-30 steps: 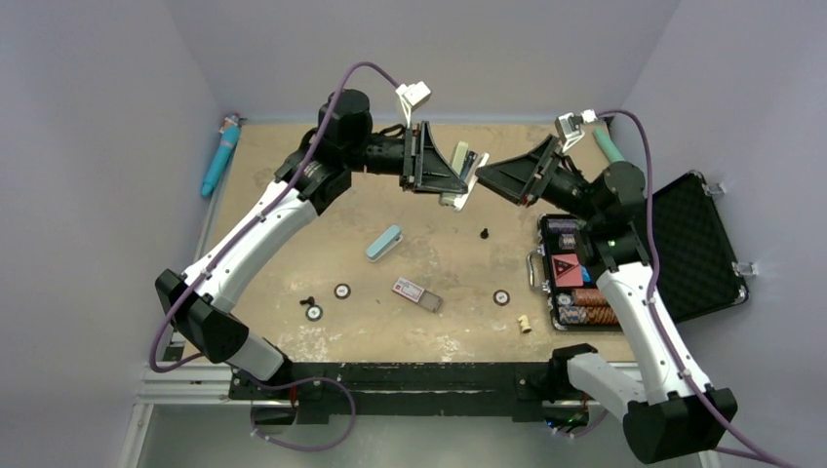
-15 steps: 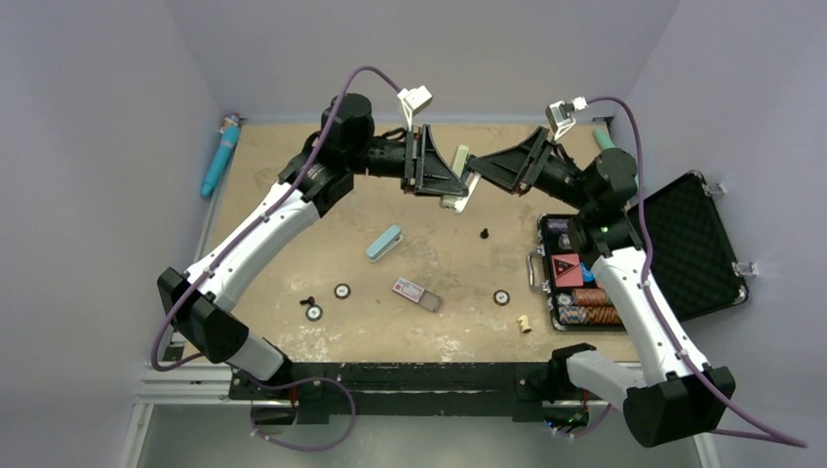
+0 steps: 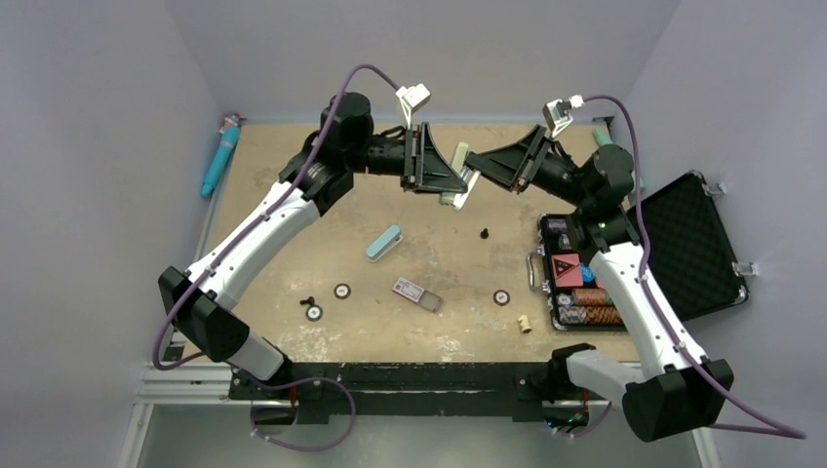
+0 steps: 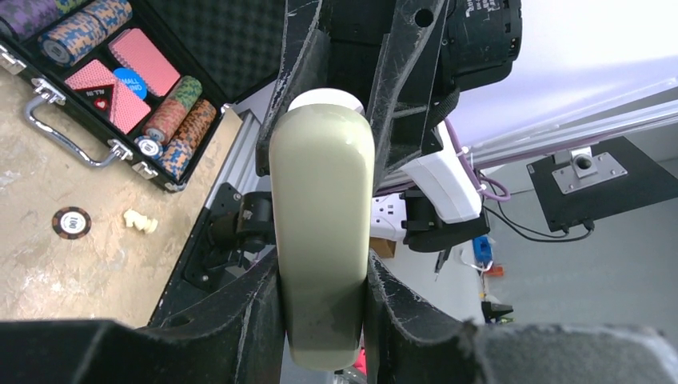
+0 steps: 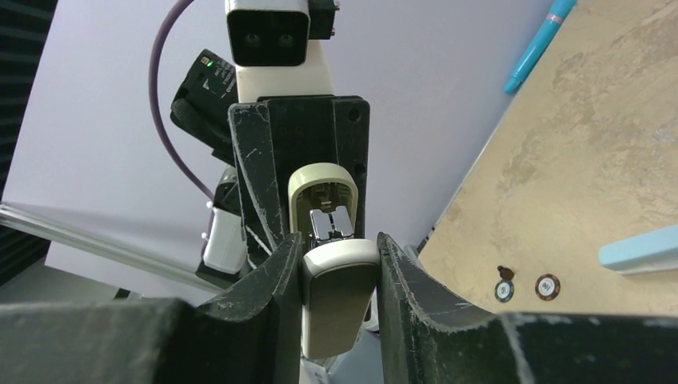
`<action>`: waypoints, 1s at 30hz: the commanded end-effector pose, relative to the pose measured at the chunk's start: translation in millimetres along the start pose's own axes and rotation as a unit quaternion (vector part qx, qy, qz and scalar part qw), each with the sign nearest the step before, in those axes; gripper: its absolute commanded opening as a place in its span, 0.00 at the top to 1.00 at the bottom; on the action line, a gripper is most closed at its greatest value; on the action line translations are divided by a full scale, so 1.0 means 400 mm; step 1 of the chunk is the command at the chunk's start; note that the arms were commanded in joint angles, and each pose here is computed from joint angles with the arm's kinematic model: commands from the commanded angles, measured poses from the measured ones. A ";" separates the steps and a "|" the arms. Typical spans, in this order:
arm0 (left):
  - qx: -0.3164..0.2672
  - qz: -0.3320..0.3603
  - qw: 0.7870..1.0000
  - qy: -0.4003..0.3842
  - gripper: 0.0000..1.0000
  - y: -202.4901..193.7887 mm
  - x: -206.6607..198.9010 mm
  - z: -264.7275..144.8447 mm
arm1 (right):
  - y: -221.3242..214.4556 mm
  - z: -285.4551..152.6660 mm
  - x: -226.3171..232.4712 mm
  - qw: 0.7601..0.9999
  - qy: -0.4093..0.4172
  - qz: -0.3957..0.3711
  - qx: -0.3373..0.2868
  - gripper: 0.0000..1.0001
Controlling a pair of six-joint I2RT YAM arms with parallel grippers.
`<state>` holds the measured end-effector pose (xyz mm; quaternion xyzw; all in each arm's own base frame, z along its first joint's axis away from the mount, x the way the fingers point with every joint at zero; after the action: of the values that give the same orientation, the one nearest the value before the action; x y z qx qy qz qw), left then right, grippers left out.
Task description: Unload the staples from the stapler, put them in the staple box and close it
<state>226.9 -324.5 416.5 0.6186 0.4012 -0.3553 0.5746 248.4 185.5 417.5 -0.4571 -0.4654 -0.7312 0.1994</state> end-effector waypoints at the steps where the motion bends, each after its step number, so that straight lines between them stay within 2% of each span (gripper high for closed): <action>1: -0.016 0.001 1.000 0.025 0.68 0.004 -0.008 -0.013 | -0.005 0.001 0.020 0.999 0.020 -0.043 0.017 1.00; 4: -0.026 0.010 0.996 0.081 0.47 -0.002 0.014 -0.035 | -0.011 0.002 0.007 0.999 0.014 -0.038 0.023 1.00; 5: -0.031 0.017 0.995 0.092 0.31 -0.002 0.017 -0.044 | -0.012 0.002 0.001 0.999 0.011 -0.036 0.024 1.00; 6: -0.037 0.024 0.994 0.101 0.03 -0.003 0.018 -0.054 | -0.013 0.003 -0.003 0.999 0.008 -0.035 0.025 1.00; 7: -0.042 0.033 0.992 0.112 0.00 -0.005 0.021 -0.065 | -0.015 0.004 -0.012 0.999 0.002 -0.031 0.028 1.00; 10: -0.075 0.055 0.979 0.182 0.00 0.001 0.047 -0.117 | -0.021 0.009 -0.047 0.999 -0.022 -0.017 0.039 1.00; 13: -0.125 0.059 0.967 0.213 0.00 0.018 0.065 -0.168 | -0.028 0.013 -0.077 0.998 -0.040 -0.008 0.051 1.00; 16: -0.148 0.052 0.974 0.163 0.01 0.048 0.059 -0.191 | -0.038 0.015 -0.098 0.997 -0.044 0.002 0.064 1.00; 19: -0.122 0.086 0.984 0.101 0.03 0.066 0.036 -0.192 | -0.053 0.017 -0.128 0.995 -0.049 0.015 0.086 1.00; 21: -0.113 0.100 0.984 0.099 0.02 0.073 0.049 -0.193 | -0.060 0.020 -0.144 0.994 -0.050 0.022 0.096 1.00; 26: -0.098 0.059 0.990 0.079 0.05 0.101 0.128 -0.178 | -0.065 0.032 -0.185 0.992 -0.058 0.043 0.107 1.00; 30: -0.097 0.034 0.994 0.048 0.14 0.116 0.168 -0.151 | -0.061 0.044 -0.193 0.991 -0.054 0.049 0.112 1.00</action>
<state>287.9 -251.5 380.5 0.6013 0.4741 -0.2270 0.6018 282.1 198.6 332.1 -0.5257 -0.5180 -0.6254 0.2533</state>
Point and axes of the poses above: each gripper's point midway between its finger pads, its own z axis out along the fingers, its own x axis along the line the jaws close on, y = z × x, the point moved 4 cm from there along -z, back along the fingers, and after that the axes turned 2 degrees about -z, right-handed, at the moved point
